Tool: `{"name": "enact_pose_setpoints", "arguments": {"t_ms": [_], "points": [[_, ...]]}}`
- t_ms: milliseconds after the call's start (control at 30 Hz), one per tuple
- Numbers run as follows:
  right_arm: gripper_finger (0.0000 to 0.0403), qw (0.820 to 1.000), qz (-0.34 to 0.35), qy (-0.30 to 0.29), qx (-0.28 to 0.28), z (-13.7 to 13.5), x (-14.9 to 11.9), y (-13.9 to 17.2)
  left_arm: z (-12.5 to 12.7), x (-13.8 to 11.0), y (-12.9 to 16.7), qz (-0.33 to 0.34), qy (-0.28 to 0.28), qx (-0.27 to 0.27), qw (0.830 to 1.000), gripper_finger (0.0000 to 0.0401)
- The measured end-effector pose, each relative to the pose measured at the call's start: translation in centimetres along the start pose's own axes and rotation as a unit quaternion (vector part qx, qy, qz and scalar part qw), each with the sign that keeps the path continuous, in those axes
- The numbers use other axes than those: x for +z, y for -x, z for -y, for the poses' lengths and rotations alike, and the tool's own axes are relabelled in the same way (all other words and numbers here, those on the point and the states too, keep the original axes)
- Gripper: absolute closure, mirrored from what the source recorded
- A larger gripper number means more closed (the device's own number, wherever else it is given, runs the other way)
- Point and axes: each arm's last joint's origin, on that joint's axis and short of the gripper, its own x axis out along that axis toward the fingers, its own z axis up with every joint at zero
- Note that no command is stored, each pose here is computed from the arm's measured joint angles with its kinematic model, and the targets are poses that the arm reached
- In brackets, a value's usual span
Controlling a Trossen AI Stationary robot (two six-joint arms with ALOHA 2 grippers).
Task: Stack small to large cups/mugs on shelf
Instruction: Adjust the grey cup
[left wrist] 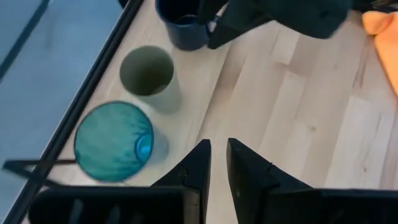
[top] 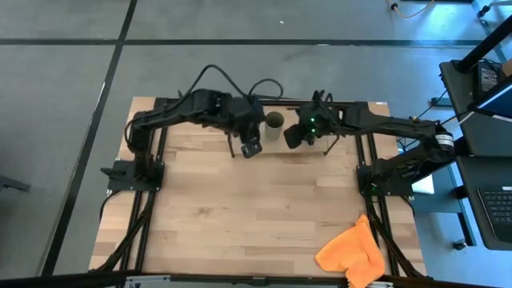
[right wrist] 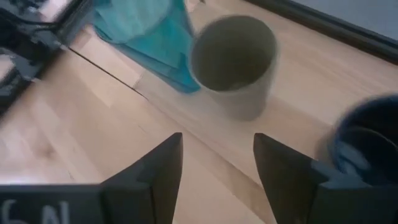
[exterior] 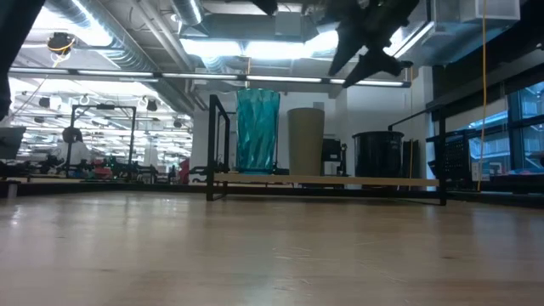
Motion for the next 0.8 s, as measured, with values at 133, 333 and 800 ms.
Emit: {"name": "enact_pose_setpoints", "arguments": {"t_ms": [133,333,800], "points": [[0.0205,1.000,0.006,-0.005,0.012,0.0,0.6,-0.9,1.1,-1.0,0.9,-0.015,0.000,0.021,1.000,0.0355],[0.0205,1.000,0.004,-0.001,-0.001,0.6,1.0,-1.7,2.2,-1.6,1.2,-0.015,-0.002,0.040,0.999,0.0355],[0.0205,1.000,0.008,0.013,-0.027,2.1,2.0,-3.1,4.2,-2.8,-0.1,-0.040,-0.031,0.043,0.998,0.0355]]}}
